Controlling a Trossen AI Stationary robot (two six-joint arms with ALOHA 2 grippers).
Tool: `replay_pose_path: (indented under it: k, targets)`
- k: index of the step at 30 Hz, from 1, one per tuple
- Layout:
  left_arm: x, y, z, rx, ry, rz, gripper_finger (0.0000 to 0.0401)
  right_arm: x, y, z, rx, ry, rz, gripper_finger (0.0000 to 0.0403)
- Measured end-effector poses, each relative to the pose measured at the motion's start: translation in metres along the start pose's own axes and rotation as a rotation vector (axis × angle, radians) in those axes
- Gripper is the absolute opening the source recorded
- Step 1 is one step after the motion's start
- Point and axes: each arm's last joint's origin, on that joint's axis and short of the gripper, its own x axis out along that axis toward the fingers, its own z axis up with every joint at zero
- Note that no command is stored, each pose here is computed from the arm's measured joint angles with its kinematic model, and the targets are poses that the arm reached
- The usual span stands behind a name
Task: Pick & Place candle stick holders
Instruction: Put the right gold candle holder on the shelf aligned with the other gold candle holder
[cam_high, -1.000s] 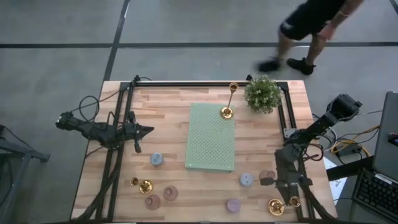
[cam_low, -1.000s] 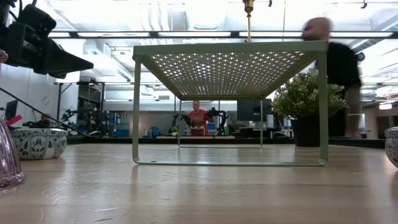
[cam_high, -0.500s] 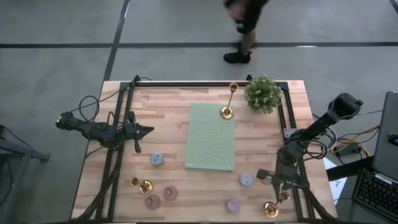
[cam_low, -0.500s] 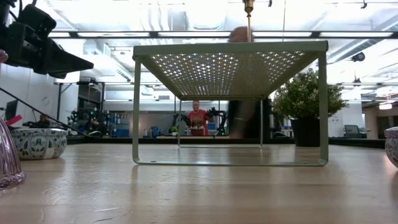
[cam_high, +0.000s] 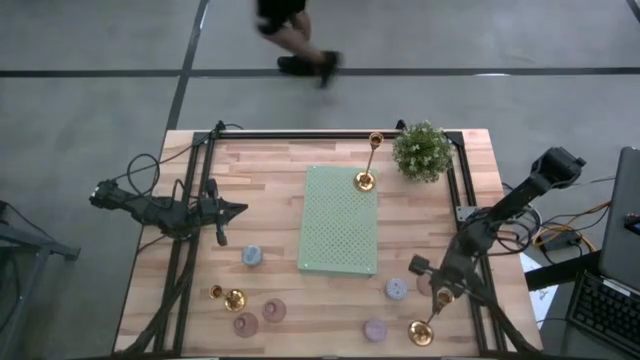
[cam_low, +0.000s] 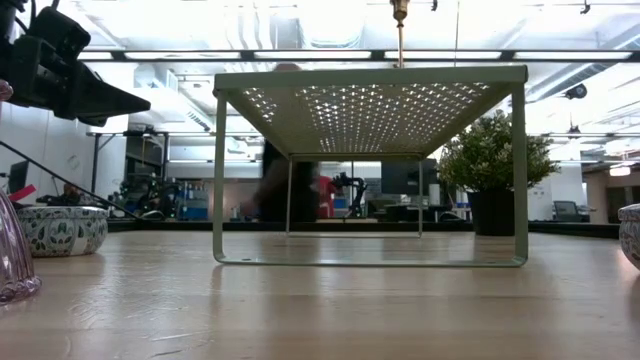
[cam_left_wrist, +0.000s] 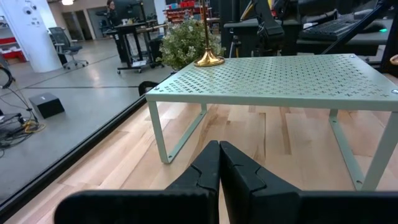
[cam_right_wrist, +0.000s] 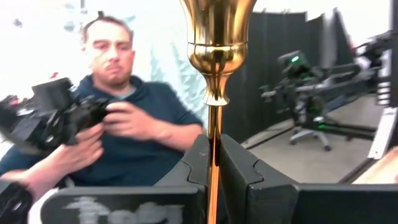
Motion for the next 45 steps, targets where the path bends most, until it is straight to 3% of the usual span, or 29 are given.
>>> replay_pose_path:
  k: [16,20,26,29,34,45]
  targets:
    - [0.0,0.0,0.0,0.0,0.0,0.0,0.0014,-0.01,-0.005,0.014,-0.094,-0.085,-0.354,0.0013]
    - [0.0,0.0,0.0,0.0,0.0,0.0,0.0014,-0.004,-0.004,0.028,-0.086,-0.06,-0.391,0.0013]
    - [0.0,0.0,0.0,0.0,0.0,0.0,0.0014,0.008,-0.006,0.054,-0.087,0.07,-0.587,0.0013]
    - [0.0,0.0,0.0,0.0,0.0,0.0,0.0014,0.013,-0.005,0.069,-0.116,0.109,-0.626,0.0013]
    - [0.0,0.0,0.0,0.0,0.0,0.0,0.0014,0.016,-0.001,0.09,-0.13,0.075,-0.631,0.0013]
    - [0.0,0.0,0.0,0.0,-0.001,0.0,0.0014,0.011,-0.004,0.112,-0.222,0.024,-0.88,0.0013]
